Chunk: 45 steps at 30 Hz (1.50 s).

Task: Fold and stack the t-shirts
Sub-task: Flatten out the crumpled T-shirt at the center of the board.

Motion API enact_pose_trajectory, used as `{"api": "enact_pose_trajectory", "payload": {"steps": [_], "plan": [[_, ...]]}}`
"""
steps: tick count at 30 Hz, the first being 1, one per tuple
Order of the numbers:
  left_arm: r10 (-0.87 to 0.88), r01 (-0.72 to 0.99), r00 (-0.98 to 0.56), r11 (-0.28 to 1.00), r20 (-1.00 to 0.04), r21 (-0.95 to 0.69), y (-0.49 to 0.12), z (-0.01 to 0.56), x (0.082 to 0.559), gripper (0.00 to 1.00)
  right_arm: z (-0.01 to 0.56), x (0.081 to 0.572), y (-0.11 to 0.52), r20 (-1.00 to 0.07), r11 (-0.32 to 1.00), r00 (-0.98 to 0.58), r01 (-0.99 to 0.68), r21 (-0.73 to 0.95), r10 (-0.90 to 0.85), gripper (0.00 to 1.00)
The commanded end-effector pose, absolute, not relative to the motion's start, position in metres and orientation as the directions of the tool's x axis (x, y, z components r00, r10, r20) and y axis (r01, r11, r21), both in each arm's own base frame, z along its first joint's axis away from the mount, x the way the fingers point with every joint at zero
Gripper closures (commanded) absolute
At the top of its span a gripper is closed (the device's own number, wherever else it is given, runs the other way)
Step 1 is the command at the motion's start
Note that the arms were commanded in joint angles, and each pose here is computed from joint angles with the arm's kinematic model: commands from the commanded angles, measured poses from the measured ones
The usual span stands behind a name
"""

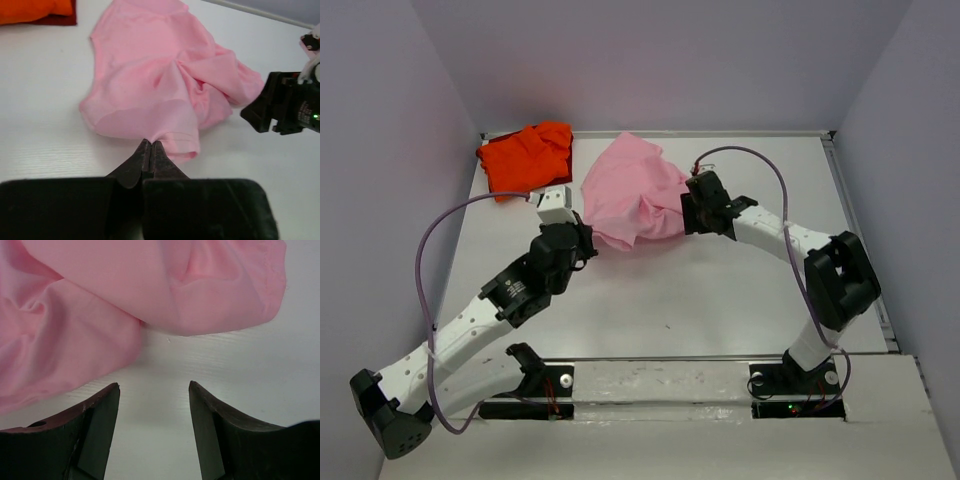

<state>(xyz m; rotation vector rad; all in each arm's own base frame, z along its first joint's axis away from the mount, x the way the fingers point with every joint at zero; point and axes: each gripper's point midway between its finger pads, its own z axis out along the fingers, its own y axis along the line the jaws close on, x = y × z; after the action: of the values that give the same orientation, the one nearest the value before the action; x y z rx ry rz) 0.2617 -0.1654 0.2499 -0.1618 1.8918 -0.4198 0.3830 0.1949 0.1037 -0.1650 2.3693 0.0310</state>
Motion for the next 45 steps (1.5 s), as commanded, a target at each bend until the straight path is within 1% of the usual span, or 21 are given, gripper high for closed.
{"api": "enact_pose_trajectory", "payload": {"steps": [1,7,13,16,23,29,31,32,33,34,35,36,40,45], "plan": [[-0.143,-0.056,-0.322,0.990,-0.936,-0.133,-0.113,0.241,0.261,1.00,0.101,0.389,0.182,-0.698,0.992,-0.706,-0.073,-0.101,-0.123,0.37],[-0.073,-0.110,-0.314,0.993,-0.946,-0.040,-0.099,0.239,0.265,1.00,0.086,0.392,0.159,-0.667,0.971,-0.724,-0.014,-0.240,-0.175,0.36],[-0.005,-0.214,-0.263,0.975,-0.965,0.053,-0.064,0.257,0.263,1.00,0.069,0.397,0.150,-0.634,0.954,-0.747,0.001,-0.301,-0.199,0.36],[-0.024,-0.204,-0.238,0.979,-0.971,0.026,-0.062,0.257,0.261,1.00,0.064,0.405,0.151,-0.630,0.946,-0.747,0.006,-0.325,-0.212,0.36],[-0.052,-0.203,-0.234,0.979,-0.971,-0.004,-0.062,0.249,0.260,1.00,0.069,0.429,0.154,-0.638,0.932,-0.730,0.008,-0.364,-0.243,0.36],[-0.074,-0.186,-0.232,0.982,-0.970,-0.031,-0.064,0.246,0.260,1.00,0.073,0.448,0.172,-0.653,0.942,-0.714,-0.028,-0.335,-0.253,0.36],[-0.076,-0.185,-0.232,0.982,-0.970,-0.033,-0.063,0.245,0.260,1.00,0.067,0.453,0.177,-0.645,0.942,-0.718,-0.044,-0.334,-0.262,0.40],[-0.077,-0.181,-0.233,0.983,-0.969,-0.035,-0.064,0.245,0.260,1.00,0.065,0.454,0.180,-0.643,0.945,-0.720,-0.054,-0.323,-0.261,0.46],[-0.080,-0.179,-0.229,0.983,-0.970,-0.039,-0.064,0.246,0.259,1.00,0.060,0.455,0.184,-0.636,0.946,-0.724,-0.069,-0.316,-0.265,0.64],[-0.081,-0.179,-0.228,0.983,-0.970,-0.040,-0.064,0.246,0.260,1.00,0.059,0.456,0.186,-0.636,0.948,-0.725,-0.074,-0.310,-0.264,0.76],[-0.083,-0.180,-0.228,0.983,-0.970,-0.042,-0.064,0.246,0.259,1.00,0.058,0.457,0.187,-0.636,0.949,-0.725,-0.078,-0.305,-0.264,0.92],[-0.085,-0.181,-0.226,0.983,-0.971,-0.044,-0.063,0.247,0.259,1.00,0.058,0.458,0.188,-0.637,0.950,-0.725,-0.077,-0.303,-0.262,1.00],[-0.087,-0.180,-0.221,0.982,-0.971,-0.047,-0.062,0.248,0.258,1.00,0.069,0.463,0.190,-0.656,0.951,-0.708,-0.072,-0.302,-0.261,1.00],[-0.092,-0.179,-0.214,0.982,-0.972,-0.053,-0.062,0.249,0.258,1.00,0.120,0.477,0.194,-0.747,0.964,-0.624,-0.036,-0.264,-0.228,1.00]]}}
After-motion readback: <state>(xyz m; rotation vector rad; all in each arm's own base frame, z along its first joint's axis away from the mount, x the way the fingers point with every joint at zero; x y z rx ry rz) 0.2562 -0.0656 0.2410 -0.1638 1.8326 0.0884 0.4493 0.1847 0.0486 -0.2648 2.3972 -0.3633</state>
